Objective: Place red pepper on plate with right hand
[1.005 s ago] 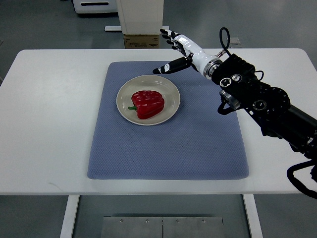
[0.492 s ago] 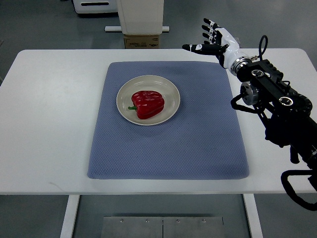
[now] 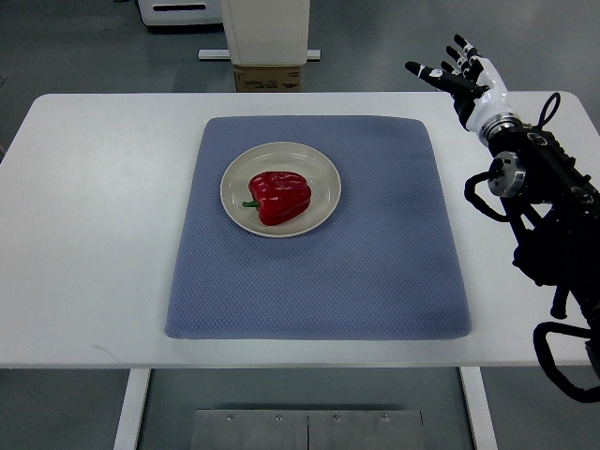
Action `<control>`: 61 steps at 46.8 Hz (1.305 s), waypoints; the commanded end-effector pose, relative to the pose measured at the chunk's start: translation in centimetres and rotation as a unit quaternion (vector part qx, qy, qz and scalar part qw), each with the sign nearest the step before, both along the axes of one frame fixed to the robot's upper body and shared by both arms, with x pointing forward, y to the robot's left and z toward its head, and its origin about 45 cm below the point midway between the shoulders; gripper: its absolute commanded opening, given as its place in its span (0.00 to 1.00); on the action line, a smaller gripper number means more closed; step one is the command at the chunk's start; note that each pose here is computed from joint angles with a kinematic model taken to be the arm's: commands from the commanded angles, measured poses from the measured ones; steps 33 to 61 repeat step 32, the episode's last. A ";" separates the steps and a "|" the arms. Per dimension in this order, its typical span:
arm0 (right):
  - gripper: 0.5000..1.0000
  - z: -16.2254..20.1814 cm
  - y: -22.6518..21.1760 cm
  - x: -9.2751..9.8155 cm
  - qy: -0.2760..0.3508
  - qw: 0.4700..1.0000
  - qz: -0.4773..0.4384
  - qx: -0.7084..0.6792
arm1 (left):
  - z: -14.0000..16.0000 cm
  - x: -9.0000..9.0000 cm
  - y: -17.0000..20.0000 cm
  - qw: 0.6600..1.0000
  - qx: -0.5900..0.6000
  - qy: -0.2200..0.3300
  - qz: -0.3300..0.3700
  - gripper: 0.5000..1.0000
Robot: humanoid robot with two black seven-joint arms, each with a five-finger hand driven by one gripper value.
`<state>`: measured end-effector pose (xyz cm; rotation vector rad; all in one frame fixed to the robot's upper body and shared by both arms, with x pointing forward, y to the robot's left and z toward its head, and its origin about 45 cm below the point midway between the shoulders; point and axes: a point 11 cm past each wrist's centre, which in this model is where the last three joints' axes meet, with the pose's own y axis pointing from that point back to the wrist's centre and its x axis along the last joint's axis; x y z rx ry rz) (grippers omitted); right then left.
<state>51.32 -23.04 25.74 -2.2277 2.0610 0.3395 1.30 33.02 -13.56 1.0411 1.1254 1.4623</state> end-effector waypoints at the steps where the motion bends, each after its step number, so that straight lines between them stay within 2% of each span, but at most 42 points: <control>1: 1.00 0.2 0.0 -0.1 -0.004 1.000 0.000 0.007 | 0.0 0.0 0.0 1.000 0.000 0.000 0.000 1.00; 24: 1.00 -2.2 -0.4 -1.8 0.020 0.994 -0.010 0.107 | 0.0 0.0 0.0 1.000 0.000 0.000 0.000 1.00; 61: 1.00 -2.6 -0.5 -2.0 0.023 0.994 -0.012 0.110 | 0.0 0.0 0.0 1.000 0.000 0.000 0.000 1.00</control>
